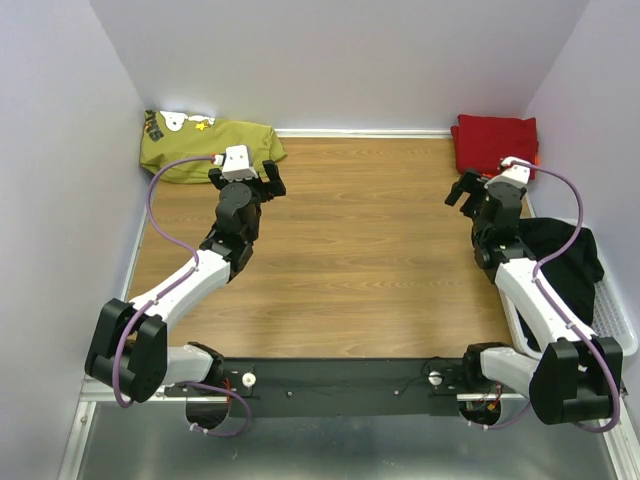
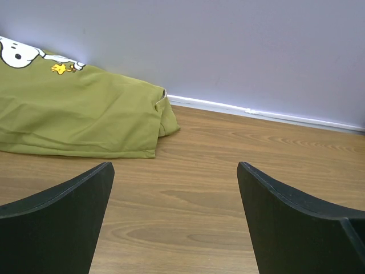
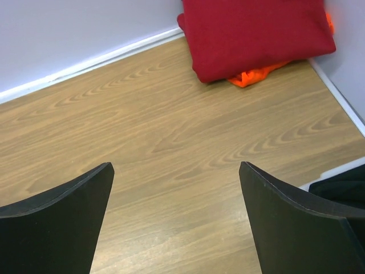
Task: Fold and stack the t-shirts
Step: Grab crumpled tshirt from bin with the right arm
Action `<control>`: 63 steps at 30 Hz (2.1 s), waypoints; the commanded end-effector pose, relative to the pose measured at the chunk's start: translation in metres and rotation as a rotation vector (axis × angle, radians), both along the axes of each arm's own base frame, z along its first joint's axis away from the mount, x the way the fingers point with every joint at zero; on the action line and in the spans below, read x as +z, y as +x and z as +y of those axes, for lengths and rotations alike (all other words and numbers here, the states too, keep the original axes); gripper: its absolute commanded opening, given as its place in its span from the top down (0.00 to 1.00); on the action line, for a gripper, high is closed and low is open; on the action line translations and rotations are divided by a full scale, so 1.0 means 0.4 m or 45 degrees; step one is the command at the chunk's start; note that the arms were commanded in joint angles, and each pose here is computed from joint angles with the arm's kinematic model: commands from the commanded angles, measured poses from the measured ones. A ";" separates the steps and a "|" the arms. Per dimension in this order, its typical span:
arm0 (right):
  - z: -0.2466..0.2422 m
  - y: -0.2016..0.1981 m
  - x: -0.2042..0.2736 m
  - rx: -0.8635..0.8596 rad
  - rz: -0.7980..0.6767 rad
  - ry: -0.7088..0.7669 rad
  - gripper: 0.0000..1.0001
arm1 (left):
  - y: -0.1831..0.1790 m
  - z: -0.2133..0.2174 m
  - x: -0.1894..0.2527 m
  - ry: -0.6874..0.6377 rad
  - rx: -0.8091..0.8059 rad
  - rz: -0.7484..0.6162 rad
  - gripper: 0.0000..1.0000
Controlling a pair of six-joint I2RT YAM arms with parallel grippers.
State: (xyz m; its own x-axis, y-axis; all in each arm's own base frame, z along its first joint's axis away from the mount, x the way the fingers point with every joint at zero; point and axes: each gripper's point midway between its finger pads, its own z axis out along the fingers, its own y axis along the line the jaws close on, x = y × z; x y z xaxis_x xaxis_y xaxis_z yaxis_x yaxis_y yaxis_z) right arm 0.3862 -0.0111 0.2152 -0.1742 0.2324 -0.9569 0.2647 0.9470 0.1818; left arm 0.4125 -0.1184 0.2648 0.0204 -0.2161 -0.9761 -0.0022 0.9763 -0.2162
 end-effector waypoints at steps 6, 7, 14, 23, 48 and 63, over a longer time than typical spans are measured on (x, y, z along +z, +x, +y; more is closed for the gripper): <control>-0.025 -0.009 0.037 -0.075 -0.033 -0.027 0.00 | 0.011 0.009 0.021 -0.019 0.032 -0.012 0.02; -0.050 -0.009 0.032 -0.156 -0.005 -0.041 0.00 | 0.011 0.009 0.018 -0.019 0.032 -0.009 0.02; -0.199 -0.044 0.061 -0.643 0.126 -0.193 0.04 | 0.011 0.016 0.000 -0.024 0.056 0.017 0.02; -0.273 -0.058 -0.043 -0.891 0.365 -0.231 0.27 | 0.008 0.013 -0.012 -0.035 0.048 0.031 0.02; -0.509 -0.217 -0.287 -1.268 0.683 -0.031 0.11 | 0.034 -0.021 -0.052 -0.062 0.000 0.095 0.02; -0.562 -0.271 -0.348 -1.379 0.759 0.007 0.79 | 0.037 -0.013 -0.060 -0.036 0.023 0.101 0.02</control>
